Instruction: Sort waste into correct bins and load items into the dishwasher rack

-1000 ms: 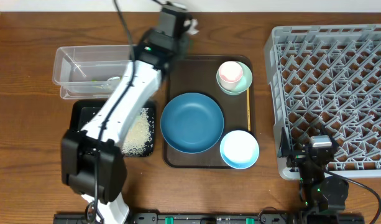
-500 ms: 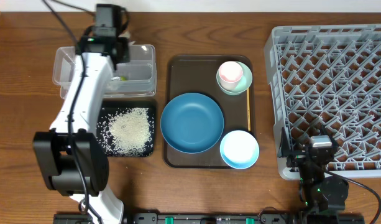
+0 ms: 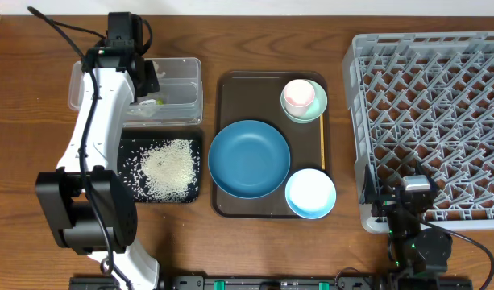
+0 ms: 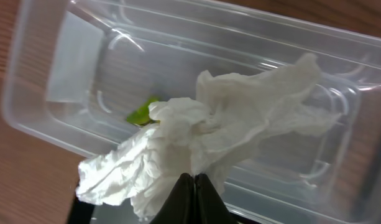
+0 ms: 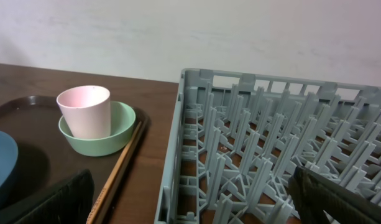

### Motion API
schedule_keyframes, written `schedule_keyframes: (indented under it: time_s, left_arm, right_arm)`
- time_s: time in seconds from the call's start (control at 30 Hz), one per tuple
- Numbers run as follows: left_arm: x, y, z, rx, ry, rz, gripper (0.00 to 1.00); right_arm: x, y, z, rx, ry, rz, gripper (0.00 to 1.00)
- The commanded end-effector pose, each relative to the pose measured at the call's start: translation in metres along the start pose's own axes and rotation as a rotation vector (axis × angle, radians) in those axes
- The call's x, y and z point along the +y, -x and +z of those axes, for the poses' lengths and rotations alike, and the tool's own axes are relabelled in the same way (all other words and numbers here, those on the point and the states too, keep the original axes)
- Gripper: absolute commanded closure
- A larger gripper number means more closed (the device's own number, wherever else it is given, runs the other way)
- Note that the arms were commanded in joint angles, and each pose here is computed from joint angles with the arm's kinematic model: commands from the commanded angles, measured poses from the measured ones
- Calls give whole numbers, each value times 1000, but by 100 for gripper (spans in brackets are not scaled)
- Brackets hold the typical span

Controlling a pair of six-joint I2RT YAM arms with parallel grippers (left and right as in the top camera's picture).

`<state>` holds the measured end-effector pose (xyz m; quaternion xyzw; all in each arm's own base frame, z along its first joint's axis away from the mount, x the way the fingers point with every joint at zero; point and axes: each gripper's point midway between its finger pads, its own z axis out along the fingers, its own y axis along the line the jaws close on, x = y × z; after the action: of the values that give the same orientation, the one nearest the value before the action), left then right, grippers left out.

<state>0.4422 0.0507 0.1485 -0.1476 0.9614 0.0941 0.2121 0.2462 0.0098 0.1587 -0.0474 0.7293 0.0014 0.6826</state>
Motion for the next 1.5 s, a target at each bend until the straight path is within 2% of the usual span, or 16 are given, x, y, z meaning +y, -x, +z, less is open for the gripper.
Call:
schedule_keyframes:
  time_s: [0.0, 0.07, 0.1, 0.17, 0.2, 0.43, 0.67, 0.83, 1.03, 1.2, 1.27, 1.3, 1.47]
  left_arm:
    - [-7, -1, -2, 9, -42, -37, 92]
    - [-7, -1, -2, 9, -41, -37, 83]
    - [-6, -1, -2, 9, -40, -37, 73]
    - [-6, -1, -2, 8, -39, -37, 45]
    - [-6, -1, -2, 8, -39, -37, 39]
    - [-4, 6, -19, -35, -51, -48, 33]
    - [9, 20, -85, -176, -96, -145, 30]
    - [26, 2, -135, -203, -113, -255, 29]
    - [60, -32, -172, -178, -88, -385, 28]
    - [105, -56, -184, -147, -16, -515, 28]
    - [121, -63, -186, -138, 12, -555, 22]
    - [127, -65, -186, -134, 23, -571, 15]
    - [140, -75, -185, -104, 56, -605, 14]
  right_arm:
    - [0, -1, 0, 2, -3, 12, 1]
    - [0, -1, 0, 2, -3, 12, 1]
    - [0, -1, 0, 2, -3, 12, 1]
    - [0, -1, 0, 2, -3, 12, 1]
    - [0, -1, 0, 2, -3, 12, 1]
    - [0, -1, 0, 2, -3, 12, 1]
    - [0, -1, 0, 2, -3, 12, 1]
    - [0, -1, 0, 2, -3, 12, 1]
    - [0, -1, 0, 2, -3, 12, 1]
    - [0, -1, 0, 2, -3, 12, 1]
    - [0, -1, 0, 2, -3, 12, 1]
    - [0, -1, 0, 2, -3, 12, 1]
    - [0, -1, 0, 2, -3, 12, 1]
